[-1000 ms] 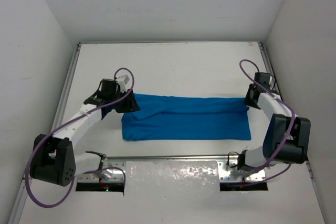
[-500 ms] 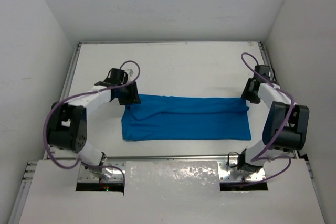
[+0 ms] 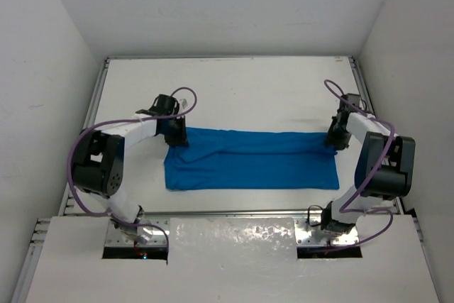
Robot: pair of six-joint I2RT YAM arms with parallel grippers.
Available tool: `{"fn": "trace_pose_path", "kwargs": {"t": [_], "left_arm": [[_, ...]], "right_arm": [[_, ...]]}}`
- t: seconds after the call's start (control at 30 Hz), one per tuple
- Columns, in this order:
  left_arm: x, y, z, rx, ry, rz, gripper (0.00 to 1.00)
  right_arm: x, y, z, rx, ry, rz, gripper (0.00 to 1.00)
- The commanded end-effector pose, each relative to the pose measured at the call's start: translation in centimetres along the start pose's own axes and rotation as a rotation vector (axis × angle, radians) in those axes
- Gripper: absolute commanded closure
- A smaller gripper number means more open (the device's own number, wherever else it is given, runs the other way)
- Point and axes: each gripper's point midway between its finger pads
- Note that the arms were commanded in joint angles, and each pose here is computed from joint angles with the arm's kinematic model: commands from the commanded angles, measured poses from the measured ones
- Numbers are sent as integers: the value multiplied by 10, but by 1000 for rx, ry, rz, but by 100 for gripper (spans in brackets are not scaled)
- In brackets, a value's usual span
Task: Fold and stack the t-shirts
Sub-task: Fold the other side of the tshirt into a rectangle
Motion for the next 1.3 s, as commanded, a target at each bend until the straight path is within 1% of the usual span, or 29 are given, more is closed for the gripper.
{"fn": "trace_pose_path", "kwargs": {"t": [0.0,0.07,0.1,0.13,0.23,0.4,0.5,0.6,0.63,0.7,0.73,0.83,0.87,0.9,0.97,1.0,1.03,1.07,1.1,1.17,1.2,1.23,1.27], "left_arm": [[-2,-9,-15,40,-52,16,100],[1,-8,-20,41,-66,10,100],[-3,-11,-28,45,-100,6,100],[-2,-10,-31,42,-107,1,100],[-1,-14,-45,57,-144,-10,100],[-1,-15,-63,56,-188,-43,100],[8,-7,-65,33,-189,-62,100],[31,5,-57,7,-119,-72,100],[35,7,-56,-3,-107,-78,92],[45,6,-56,15,-83,-92,83],[46,4,-59,21,-86,-108,76],[40,3,-74,11,-135,-126,63],[36,3,-79,0,-157,-136,57],[21,3,-87,-22,-209,-135,56],[5,7,-93,-64,-254,-127,53],[-13,11,-93,-105,-276,-134,53],[-19,12,-90,-118,-268,-134,53],[-23,18,-77,-150,-229,-126,53],[-40,13,-76,-149,-247,-116,53],[-48,16,-58,-177,-198,-97,54],[-61,11,-58,-170,-216,-90,54],[-66,19,-47,-208,-207,-83,54],[-78,18,-48,-206,-223,-85,54]], "right_arm": [[10,-1,-5,-5,9,7,74],[9,-1,-7,-8,-6,5,82],[7,0,-10,-14,-21,3,90],[5,0,-12,-17,-31,-6,93],[7,-1,-15,-19,-30,-37,96],[20,-5,-12,-3,4,-63,98],[28,-4,-8,-15,26,-64,97],[37,-3,-3,-15,75,-60,97],[40,-3,-2,-12,95,-59,97],[43,-3,-1,-14,108,-55,96],[45,-3,-1,-12,112,-55,97],[48,-7,-3,6,115,-63,96],[47,-8,-4,12,114,-66,96],[46,-9,-5,17,115,-68,96],[44,-12,-6,29,113,-69,96],[41,-12,-8,28,104,-69,96],[39,-11,-9,29,97,-69,95],[33,-10,-10,26,82,-65,94],[28,-10,-12,21,69,-59,93],[14,-6,-15,8,34,-55,82],[8,-6,-14,4,18,-51,77],[-4,-3,-16,-6,-7,-50,68],[-10,0,-16,-26,-20,-51,65]]}}
Point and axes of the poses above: each gripper's point midway between its finger pads, its own z axis out along the fingers, its own y axis along the line the jaws close on, x = y × z, and after that the axes turned 10 degrees about -z, right-handed
